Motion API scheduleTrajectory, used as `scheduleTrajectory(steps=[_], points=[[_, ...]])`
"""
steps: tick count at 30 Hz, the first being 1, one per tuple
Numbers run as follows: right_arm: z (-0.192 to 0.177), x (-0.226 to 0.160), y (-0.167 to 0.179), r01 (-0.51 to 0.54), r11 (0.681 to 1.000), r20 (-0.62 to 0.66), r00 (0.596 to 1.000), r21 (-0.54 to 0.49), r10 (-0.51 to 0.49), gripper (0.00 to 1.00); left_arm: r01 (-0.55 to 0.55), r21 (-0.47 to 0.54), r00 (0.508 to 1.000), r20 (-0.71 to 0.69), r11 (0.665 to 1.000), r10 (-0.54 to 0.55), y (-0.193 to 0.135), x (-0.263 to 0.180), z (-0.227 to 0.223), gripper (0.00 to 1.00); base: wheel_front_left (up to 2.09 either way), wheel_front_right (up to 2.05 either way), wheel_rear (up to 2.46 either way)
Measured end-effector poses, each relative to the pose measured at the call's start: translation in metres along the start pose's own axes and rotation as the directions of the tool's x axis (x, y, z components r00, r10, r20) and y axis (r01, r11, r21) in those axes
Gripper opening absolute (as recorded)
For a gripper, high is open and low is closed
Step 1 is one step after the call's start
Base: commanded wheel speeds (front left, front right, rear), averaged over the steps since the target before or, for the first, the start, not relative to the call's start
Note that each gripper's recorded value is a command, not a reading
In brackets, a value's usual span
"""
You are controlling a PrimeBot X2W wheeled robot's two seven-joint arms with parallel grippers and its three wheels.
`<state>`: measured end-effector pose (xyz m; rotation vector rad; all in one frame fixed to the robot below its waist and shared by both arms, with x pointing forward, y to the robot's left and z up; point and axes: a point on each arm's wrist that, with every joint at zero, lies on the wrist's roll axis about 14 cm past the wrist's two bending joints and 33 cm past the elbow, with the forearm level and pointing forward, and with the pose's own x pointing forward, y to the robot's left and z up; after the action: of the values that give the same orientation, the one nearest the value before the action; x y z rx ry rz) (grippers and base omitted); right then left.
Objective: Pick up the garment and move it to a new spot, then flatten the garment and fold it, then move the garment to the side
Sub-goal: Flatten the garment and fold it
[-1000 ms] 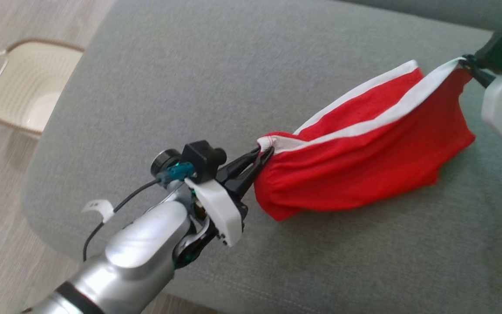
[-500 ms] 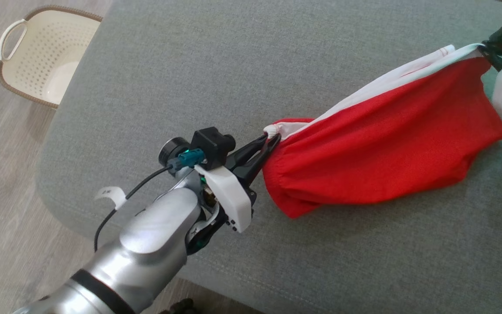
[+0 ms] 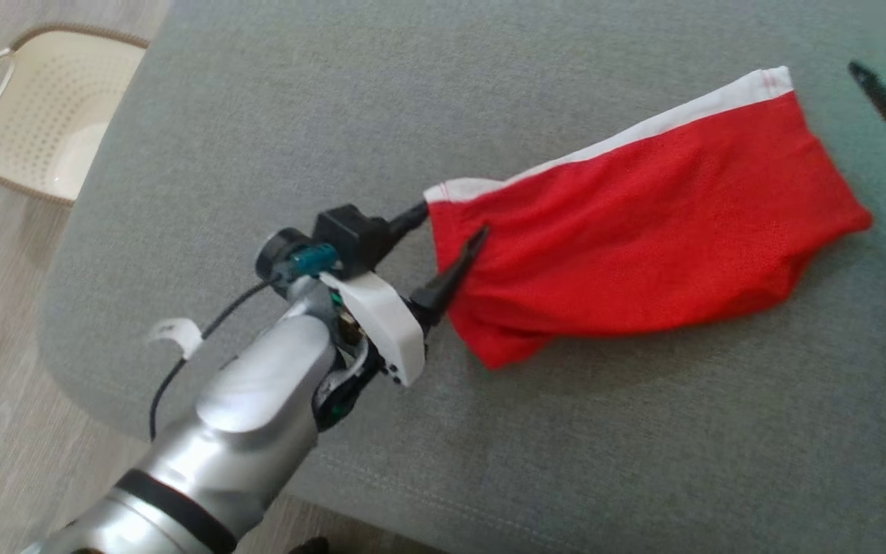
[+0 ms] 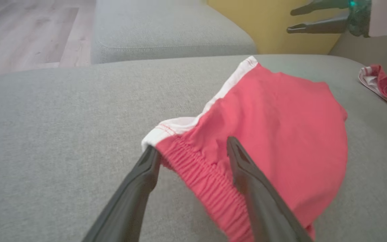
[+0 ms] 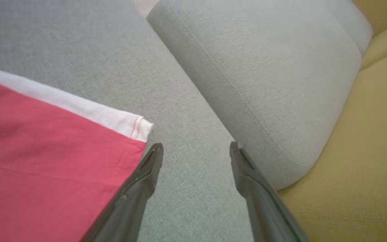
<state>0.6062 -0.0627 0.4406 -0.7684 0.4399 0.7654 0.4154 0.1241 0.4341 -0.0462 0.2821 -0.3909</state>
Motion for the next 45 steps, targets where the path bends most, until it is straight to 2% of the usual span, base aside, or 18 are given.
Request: scheduleTrajectory(steps=[3,7,12,21,28,33,36,41,44,45], points=[[0.004,-0.012,-0.018,0.055,0.997,0.049,0.997,0.053,-0.057,1.0,-0.024,-0.004,0.999,0.037,1.0,0.024,0.006,0.002,0.012,1.0,0.0,0.0,0.0],[0.014,-0.032,-0.028,0.101,0.994,0.124,0.987,0.046,-0.106,1.0,-0.061,-0.009,0.993,0.096,0.998,0.061,0.016,0.001,0.032,1.0,0.0,0.0,0.0],[0.033,-0.065,-0.047,0.179,0.97,0.268,0.939,0.163,-0.218,1.0,-0.103,-0.032,0.979,0.174,0.994,0.107,0.022,-0.006,0.054,1.0,0.0,0.0,0.0],[0.022,-0.123,-0.035,0.239,0.923,0.32,0.887,0.302,-0.334,1.0,-0.188,-0.119,0.913,0.344,0.975,0.218,0.032,-0.027,0.103,1.0,0.0,0.0,0.0],[0.035,-0.179,-0.043,0.292,0.866,0.418,0.784,0.406,-0.46,1.0,-0.204,-0.157,0.867,0.43,0.966,0.253,0.026,-0.045,0.123,1.0,0.0,0.0,0.0],[0.012,-0.202,-0.018,0.295,0.807,0.417,0.736,0.512,-0.533,1.0,-0.2,-0.183,0.852,0.454,0.963,0.263,0.016,-0.059,0.121,1.0,0.0,0.0,0.0],[-0.004,-0.211,0.003,0.29,0.76,0.395,0.716,0.582,-0.576,1.0,-0.197,-0.192,0.854,0.448,0.961,0.264,0.007,-0.065,0.111,1.0,0.0,0.0,0.0],[-0.022,-0.223,0.034,0.283,0.664,0.353,0.671,0.692,-0.653,1.0,-0.204,-0.2,0.853,0.443,0.958,0.274,-0.002,-0.074,0.099,1.0,0.0,0.0,0.0],[-0.03,-0.225,0.058,0.274,0.625,0.323,0.668,0.731,-0.671,1.0,-0.193,-0.18,0.867,0.429,0.964,0.254,-0.012,-0.075,0.089,1.0,0.0,0.0,0.0],[-0.032,-0.225,0.067,0.273,0.62,0.315,0.672,0.735,-0.67,1.0,-0.196,-0.183,0.871,0.418,0.963,0.257,-0.014,-0.076,0.084,1.0,0.0,0.0,0.0]])
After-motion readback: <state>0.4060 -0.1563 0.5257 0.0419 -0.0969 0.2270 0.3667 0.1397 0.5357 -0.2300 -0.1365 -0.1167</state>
